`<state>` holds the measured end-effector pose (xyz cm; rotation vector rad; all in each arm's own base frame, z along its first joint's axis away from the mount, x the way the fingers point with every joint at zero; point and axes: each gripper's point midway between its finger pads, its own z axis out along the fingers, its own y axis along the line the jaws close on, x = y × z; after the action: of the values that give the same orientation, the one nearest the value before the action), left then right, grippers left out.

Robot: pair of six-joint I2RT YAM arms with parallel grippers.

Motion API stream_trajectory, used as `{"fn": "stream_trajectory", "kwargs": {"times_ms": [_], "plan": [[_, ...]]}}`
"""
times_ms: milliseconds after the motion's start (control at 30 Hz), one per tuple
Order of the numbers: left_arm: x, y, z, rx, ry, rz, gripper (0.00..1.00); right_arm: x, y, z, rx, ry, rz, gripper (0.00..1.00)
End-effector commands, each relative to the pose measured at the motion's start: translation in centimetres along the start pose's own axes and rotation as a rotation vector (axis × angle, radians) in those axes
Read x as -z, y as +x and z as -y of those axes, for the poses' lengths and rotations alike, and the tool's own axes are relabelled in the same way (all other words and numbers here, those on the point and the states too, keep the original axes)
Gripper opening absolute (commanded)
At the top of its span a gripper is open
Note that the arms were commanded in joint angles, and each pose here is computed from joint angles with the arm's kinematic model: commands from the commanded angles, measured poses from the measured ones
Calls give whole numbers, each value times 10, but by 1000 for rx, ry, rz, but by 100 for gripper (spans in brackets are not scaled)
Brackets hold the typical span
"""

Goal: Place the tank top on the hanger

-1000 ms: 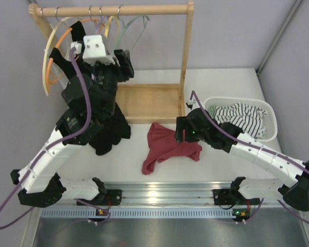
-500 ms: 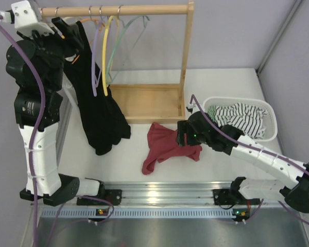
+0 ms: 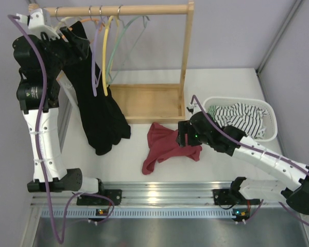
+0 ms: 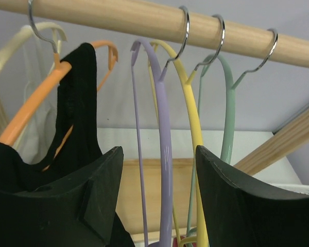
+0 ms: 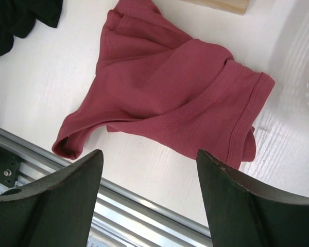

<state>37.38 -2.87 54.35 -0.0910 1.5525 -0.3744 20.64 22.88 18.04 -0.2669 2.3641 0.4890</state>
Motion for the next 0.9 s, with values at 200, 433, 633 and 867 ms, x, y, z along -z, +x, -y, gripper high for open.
{"fn": "stream_trajectory", "kwargs": {"times_ms": [200, 433, 633, 867], "plan": [[-4, 16, 10, 17, 88, -44, 62, 6, -4, 5, -5, -5, 28, 73], [-7, 24, 7, 17, 85, -67, 60, 7, -4, 4, -6, -9, 29, 74], [-12, 33, 5, 7, 88, -98, 58, 5, -3, 5, -3, -6, 26, 74], [-16, 39, 7, -6, 96, -114, 57, 5, -2, 5, -6, -7, 25, 74]]}}
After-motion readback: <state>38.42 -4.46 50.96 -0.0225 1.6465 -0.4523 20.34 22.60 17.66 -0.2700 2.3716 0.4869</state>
